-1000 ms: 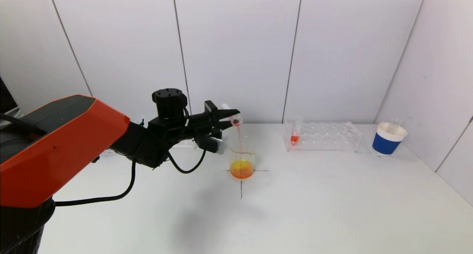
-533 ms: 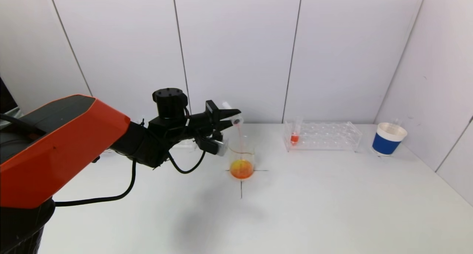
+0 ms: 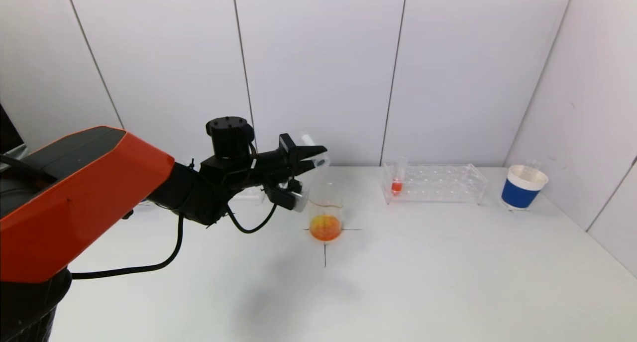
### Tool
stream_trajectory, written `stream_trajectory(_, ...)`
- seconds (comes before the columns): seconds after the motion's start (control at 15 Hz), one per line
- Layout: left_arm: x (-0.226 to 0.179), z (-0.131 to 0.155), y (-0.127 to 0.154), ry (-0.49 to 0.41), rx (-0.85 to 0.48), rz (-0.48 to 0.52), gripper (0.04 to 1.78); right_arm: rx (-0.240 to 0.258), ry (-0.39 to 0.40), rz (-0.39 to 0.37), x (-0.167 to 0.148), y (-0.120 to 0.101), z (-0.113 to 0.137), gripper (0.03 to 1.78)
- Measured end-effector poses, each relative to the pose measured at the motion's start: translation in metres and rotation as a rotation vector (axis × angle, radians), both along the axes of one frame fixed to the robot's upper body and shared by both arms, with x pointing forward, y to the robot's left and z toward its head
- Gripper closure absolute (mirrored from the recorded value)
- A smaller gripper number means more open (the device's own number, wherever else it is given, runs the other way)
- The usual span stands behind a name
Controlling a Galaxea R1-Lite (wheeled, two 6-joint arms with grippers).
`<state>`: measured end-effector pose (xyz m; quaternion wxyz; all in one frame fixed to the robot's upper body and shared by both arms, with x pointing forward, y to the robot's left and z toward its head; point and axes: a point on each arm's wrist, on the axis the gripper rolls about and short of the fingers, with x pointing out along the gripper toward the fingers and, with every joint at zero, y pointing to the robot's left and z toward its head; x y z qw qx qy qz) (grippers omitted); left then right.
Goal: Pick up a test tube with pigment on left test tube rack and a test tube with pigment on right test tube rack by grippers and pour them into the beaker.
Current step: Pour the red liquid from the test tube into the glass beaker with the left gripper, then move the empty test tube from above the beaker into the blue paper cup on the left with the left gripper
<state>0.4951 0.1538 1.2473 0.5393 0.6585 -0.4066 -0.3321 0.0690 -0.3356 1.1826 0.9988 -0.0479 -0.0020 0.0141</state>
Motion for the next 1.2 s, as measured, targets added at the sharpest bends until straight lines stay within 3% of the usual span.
stream_trajectory(0.87, -0.003, 0.005, -0.002, -0.036, 0.026, -0.021, 1.38, 0.000, 0.000, 0.000, 0.000, 0.000, 0.000, 0.04)
stream_trajectory(1.2, -0.004, 0.012, -0.003, 0.105, -0.093, 0.024, 1.38, 0.000, 0.000, 0.000, 0.000, 0.000, 0.000, 0.04)
